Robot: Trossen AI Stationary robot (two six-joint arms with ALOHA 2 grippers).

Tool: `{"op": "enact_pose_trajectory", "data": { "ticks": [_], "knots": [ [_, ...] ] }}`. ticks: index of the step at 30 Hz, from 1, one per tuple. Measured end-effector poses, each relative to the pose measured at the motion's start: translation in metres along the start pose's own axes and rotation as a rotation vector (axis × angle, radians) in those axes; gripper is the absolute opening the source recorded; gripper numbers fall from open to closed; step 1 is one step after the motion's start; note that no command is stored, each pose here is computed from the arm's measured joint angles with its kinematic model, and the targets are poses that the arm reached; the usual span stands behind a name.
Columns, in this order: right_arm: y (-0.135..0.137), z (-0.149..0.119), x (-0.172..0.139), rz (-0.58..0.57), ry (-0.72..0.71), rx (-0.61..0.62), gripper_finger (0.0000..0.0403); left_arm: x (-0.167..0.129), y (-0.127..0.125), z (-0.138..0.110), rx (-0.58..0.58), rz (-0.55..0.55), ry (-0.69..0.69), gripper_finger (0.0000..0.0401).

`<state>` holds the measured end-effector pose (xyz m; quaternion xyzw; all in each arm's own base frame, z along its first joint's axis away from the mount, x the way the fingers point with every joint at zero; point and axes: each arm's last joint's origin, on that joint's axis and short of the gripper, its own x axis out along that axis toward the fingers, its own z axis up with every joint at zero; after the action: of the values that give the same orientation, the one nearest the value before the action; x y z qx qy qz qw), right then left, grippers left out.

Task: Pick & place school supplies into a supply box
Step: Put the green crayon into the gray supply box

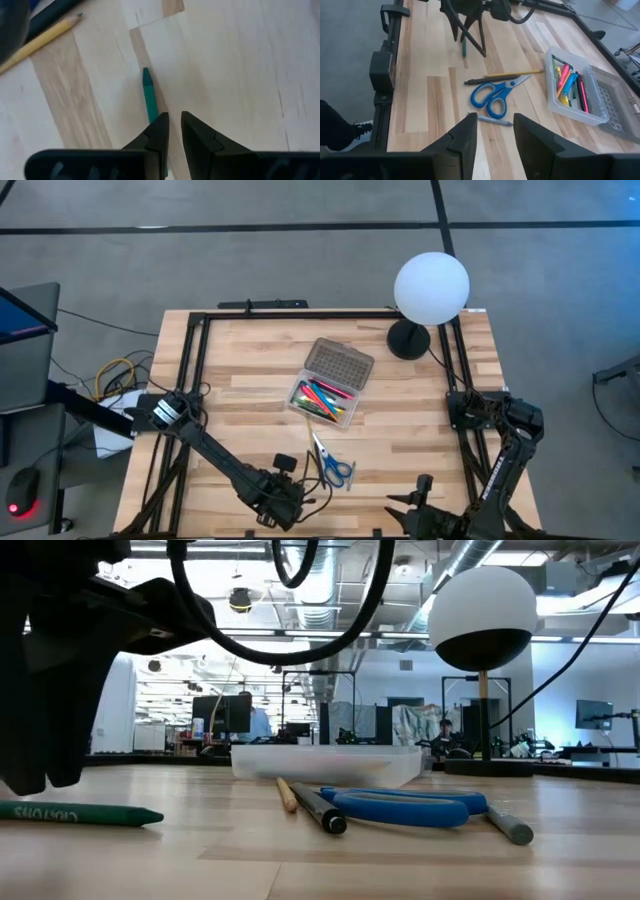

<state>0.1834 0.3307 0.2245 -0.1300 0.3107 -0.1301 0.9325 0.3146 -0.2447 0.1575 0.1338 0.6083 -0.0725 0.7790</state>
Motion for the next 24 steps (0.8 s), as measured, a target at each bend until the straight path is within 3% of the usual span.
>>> {"op": "enact_pose_trajectory", "data": {
  "ticks": [17,24],
  "knots": [
    [0.0,0.0,0.0,0.001,-0.001,0.003,0.0121,0.011,0.013,-0.01,-0.015,0.123,0.044,0.0134],
    [0.0,0.0,0.0,0.001,0.0,0.002,0.0121,0.028,0.024,-0.019,-0.084,0.047,0.059,0.0135]
  ]
}}
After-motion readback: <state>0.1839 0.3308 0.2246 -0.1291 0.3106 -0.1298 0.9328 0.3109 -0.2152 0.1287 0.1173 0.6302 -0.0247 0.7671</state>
